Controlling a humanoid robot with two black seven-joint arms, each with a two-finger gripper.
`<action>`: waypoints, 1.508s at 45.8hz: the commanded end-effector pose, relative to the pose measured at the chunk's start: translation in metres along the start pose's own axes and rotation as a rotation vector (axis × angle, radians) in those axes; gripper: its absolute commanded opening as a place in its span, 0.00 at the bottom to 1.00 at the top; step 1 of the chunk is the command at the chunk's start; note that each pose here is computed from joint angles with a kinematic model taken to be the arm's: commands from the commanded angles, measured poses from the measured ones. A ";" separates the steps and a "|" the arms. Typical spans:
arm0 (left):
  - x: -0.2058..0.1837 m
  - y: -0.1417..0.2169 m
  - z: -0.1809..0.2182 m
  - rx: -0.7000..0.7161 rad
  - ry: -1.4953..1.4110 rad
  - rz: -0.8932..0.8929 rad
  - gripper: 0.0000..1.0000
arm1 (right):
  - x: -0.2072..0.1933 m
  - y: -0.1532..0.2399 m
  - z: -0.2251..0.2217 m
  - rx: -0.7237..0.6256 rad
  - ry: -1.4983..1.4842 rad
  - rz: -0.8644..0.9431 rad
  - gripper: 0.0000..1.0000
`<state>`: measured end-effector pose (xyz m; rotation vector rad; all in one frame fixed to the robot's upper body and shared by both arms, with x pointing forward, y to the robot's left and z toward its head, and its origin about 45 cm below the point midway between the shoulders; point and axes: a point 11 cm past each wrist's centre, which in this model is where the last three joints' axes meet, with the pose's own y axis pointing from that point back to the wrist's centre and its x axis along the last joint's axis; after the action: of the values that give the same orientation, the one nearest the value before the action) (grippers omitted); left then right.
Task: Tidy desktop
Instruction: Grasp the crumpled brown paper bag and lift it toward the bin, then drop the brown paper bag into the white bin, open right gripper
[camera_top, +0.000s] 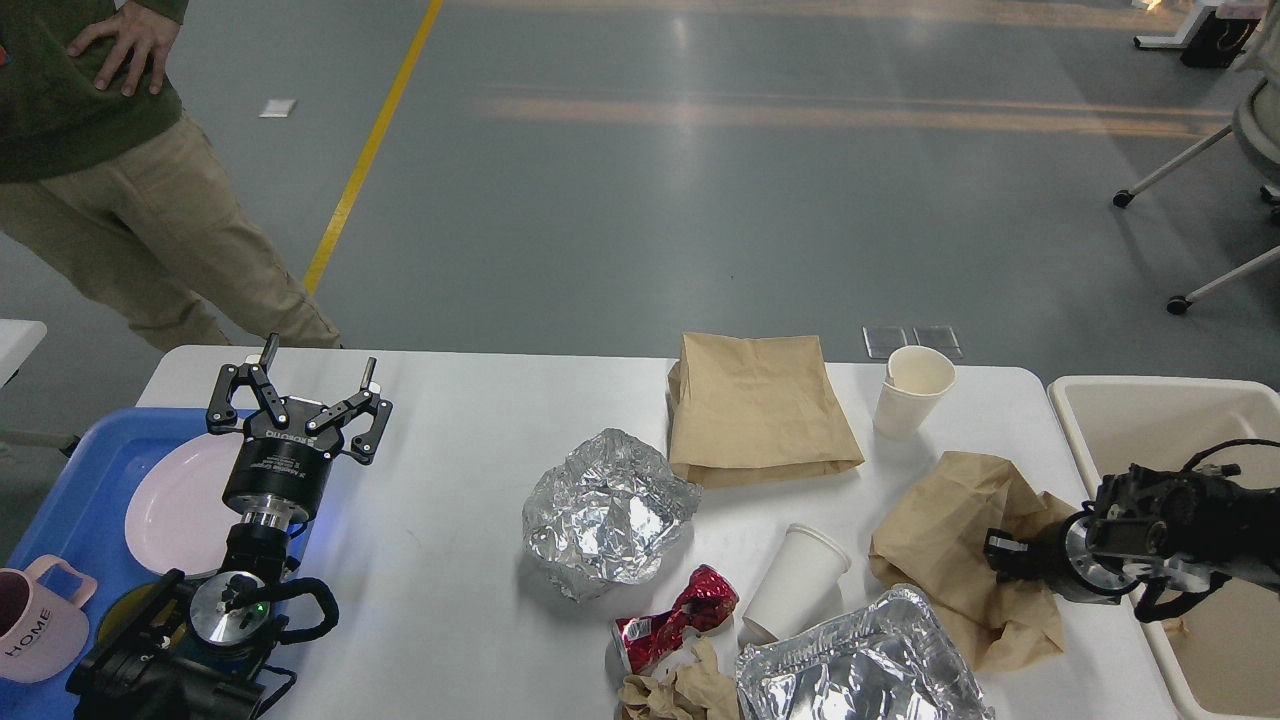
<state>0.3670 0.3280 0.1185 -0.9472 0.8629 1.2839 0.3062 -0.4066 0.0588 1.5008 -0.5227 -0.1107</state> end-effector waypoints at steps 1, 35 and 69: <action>0.000 0.000 0.000 0.000 0.000 0.000 0.96 | 0.012 0.028 0.004 0.001 -0.044 -0.049 0.00; 0.000 0.000 0.000 0.000 0.000 0.000 0.96 | 0.068 0.259 0.006 0.017 -0.112 -0.168 0.00; 0.000 0.000 0.000 0.000 0.000 0.000 0.96 | 0.106 0.163 0.202 -0.328 -0.444 0.291 0.00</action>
<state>0.3671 0.3279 0.1186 -0.9468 0.8625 1.2837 0.2923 -0.5946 0.2769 1.1570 -0.9811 -0.3007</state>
